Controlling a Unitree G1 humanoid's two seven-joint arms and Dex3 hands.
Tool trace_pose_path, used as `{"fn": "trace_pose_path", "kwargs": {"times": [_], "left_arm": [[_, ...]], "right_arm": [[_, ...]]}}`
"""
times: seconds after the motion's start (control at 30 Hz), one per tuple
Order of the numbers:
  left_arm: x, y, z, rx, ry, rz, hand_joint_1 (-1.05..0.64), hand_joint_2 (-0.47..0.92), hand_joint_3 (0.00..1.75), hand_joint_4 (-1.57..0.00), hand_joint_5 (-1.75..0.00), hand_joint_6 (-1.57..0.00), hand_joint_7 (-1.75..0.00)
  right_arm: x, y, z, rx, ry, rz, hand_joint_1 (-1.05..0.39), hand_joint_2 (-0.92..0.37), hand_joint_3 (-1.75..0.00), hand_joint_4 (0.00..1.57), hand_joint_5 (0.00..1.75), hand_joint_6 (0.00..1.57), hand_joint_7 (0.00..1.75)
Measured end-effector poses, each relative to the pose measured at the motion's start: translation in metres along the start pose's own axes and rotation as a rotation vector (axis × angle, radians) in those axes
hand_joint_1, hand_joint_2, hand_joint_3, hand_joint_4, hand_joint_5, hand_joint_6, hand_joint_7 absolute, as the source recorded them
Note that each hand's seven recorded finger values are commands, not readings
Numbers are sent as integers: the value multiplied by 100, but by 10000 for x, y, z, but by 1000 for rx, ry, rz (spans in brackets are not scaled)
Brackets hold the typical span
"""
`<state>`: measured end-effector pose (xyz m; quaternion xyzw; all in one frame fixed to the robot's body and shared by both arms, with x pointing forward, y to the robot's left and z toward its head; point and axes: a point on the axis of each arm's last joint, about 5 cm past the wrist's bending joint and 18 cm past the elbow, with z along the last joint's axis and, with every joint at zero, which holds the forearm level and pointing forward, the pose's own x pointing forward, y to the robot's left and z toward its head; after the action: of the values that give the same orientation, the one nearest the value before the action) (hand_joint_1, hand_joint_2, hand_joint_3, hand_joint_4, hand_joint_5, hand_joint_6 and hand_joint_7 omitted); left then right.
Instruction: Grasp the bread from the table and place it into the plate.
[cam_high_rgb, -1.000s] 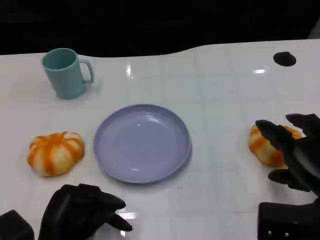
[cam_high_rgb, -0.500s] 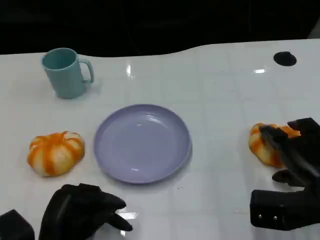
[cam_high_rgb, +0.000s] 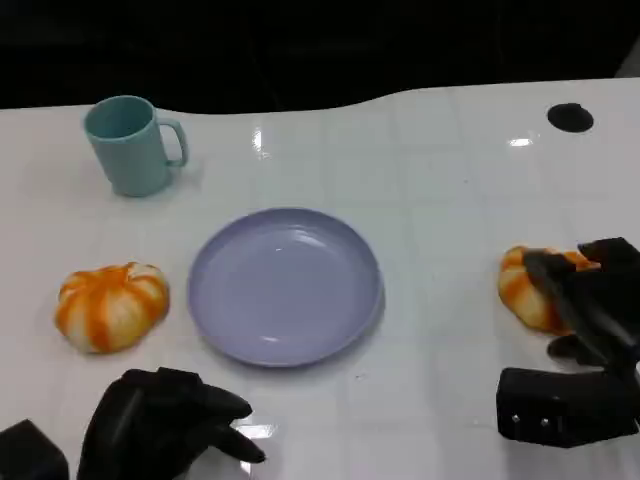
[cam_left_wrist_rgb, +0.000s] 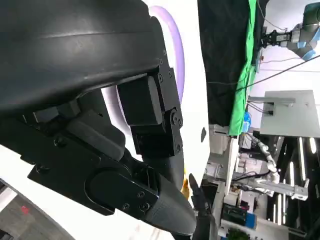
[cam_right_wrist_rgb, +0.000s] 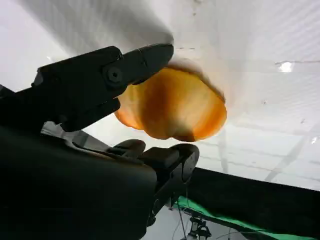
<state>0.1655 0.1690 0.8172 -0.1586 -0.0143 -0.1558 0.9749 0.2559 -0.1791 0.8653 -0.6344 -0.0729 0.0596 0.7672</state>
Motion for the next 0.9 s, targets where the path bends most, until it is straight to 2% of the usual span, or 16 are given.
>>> {"fn": "trace_pose_path", "kwargs": {"times": [0.03, 0.07, 0.23, 0.3, 0.37, 0.4, 0.43, 0.47, 0.5, 0.53, 0.57, 0.6, 0.63, 0.77, 0.9], "left_arm": [[0, 0, 0, 0, 0, 0, -105, 77, 0, -157, -37, -157, -16], [-2, 1, 0, -1, -1, 1, -105, 77, 0, -157, -37, -157, -16], [-3, 1, -1, -2, 0, 1, -105, 77, 0, -157, -37, -157, -15], [-3, 0, -1, -2, 0, 1, -105, 77, 0, -157, -37, -157, -15], [-3, 0, -1, -1, -1, 1, -105, 77, 0, -157, -37, -157, -15], [-2, -1, -1, -1, -1, 1, -105, 76, 0, -157, -37, -157, -15], [-2, -1, -1, -1, -1, 1, -105, 76, 0, -157, -37, -157, -15], [-2, -1, -1, -1, -1, 1, -105, 76, 0, -157, -37, -157, -15], [-2, -2, -1, -1, -1, 1, -105, 76, 0, -157, -37, -157, -15], [-2, -3, -2, -1, -1, 1, -105, 77, 0, -157, -37, -157, -15], [-2, -5, -2, -2, -1, 1, -105, 77, 0, -157, -37, -157, -15], [-3, -6, -3, -2, -1, 1, -105, 77, 0, -157, -37, -157, -15], [-2, -7, -4, -2, -1, 0, -105, 77, 0, -157, -37, -157, -15], [-4, -11, -3, 2, -5, -1, -105, 76, 0, -157, -36, -157, -15], [-25, -14, -13, 1, -1, 2, -105, 76, 0, -157, -36, -157, -15]], "right_arm": [[0, 2, -2, 22, -8, -13, -4, -77, 0, 106, 104, 126, 5], [0, 5, -2, 40, -19, -27, -2, -77, 0, 105, 113, 130, 6], [-9, 15, 4, 100, -65, -63, 3, -84, -3, 103, 141, 144, 6], [-13, 14, 3, 109, -83, -73, 6, -85, -4, 95, 162, 149, 8], [-16, 10, 6, 129, -96, -81, 8, -84, -5, 91, 172, 151, 11], [-16, 6, 8, 145, -100, -86, 8, -84, -5, 90, 173, 152, 12], [-17, -1, 11, 154, -104, -91, 8, -84, -7, 90, 174, 149, 22], [-19, -9, 17, 164, -106, -98, 7, -81, -12, 90, 173, 137, 44], [-22, -15, 22, 168, -111, -103, 9, -74, -24, 91, 173, 120, 79], [-28, -18, 27, 170, -118, -109, 10, -65, -39, 91, 172, 111, 96], [-39, -19, 31, 173, -126, -114, 10, -58, -54, 92, 172, 107, 105], [-48, -21, 38, 176, -133, -119, 10, -48, -71, 93, 170, 107, 104], [-55, -22, 44, 179, -138, -125, 11, -43, -78, 94, 170, 107, 103], [-67, -24, 49, 185, -147, -136, 12, -39, -82, 94, 170, 108, 97], [-76, -33, 49, 191, -160, -179, 19, -33, -87, 97, 173, 101, 124]]}}
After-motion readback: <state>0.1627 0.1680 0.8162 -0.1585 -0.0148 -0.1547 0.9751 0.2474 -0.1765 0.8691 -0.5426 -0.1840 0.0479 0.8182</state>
